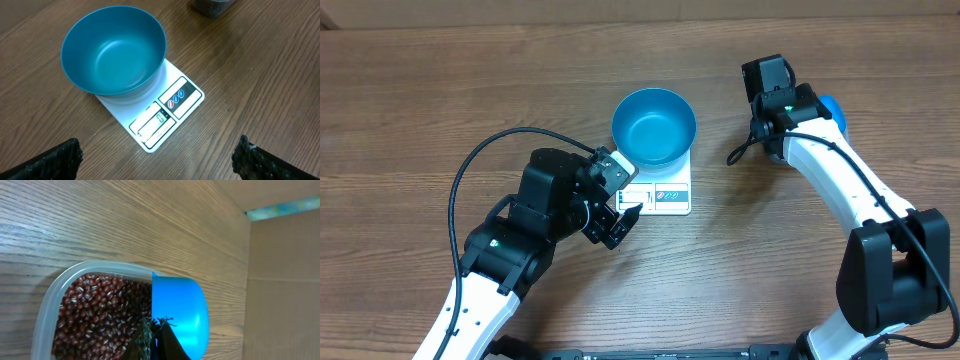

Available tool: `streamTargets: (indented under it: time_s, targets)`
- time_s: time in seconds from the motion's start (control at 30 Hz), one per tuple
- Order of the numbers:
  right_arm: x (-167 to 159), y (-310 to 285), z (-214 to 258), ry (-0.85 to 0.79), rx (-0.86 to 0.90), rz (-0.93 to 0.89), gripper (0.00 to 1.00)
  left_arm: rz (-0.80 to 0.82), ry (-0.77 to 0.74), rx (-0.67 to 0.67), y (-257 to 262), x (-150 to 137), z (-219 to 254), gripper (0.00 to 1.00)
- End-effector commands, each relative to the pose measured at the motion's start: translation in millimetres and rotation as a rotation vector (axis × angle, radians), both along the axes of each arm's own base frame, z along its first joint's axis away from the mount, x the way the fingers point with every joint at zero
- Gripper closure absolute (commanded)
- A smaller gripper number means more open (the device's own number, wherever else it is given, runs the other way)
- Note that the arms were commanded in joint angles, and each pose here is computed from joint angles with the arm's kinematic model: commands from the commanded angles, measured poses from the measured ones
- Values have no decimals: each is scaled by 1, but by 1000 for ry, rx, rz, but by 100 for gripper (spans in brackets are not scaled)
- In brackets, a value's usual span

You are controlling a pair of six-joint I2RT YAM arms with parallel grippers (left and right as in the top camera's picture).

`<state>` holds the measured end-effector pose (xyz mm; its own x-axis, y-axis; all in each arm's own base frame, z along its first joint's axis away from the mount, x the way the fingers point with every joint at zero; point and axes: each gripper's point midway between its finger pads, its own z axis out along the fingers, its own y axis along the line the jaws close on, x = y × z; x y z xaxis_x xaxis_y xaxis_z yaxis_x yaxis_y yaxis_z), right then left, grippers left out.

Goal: Scoop item into bowl and weigh 150g on scale
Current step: 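Lower the blue scoop into the red beans with the right gripper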

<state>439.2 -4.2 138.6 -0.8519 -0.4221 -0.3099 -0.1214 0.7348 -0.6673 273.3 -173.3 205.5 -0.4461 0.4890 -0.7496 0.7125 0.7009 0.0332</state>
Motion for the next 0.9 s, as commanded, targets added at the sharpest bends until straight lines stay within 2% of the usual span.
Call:
streamTargets:
  time_s: [0.0,0.33,0.57,0.87]
  targets:
    - [3,2,5,-28,24,-24,96,-12,-4,-7,0,-3,1,1]
    - [-7,-22,0,11,22,-86,96,-12,-4,-7,0,-3,1,0]
    - [-8,-20,-13,30,136,-90,96,-12,-4,-7,0,-3,1,1]
    - [-11,-11,-21,50,197,-82,96,-12,-4,-7,0,-3,1,1]
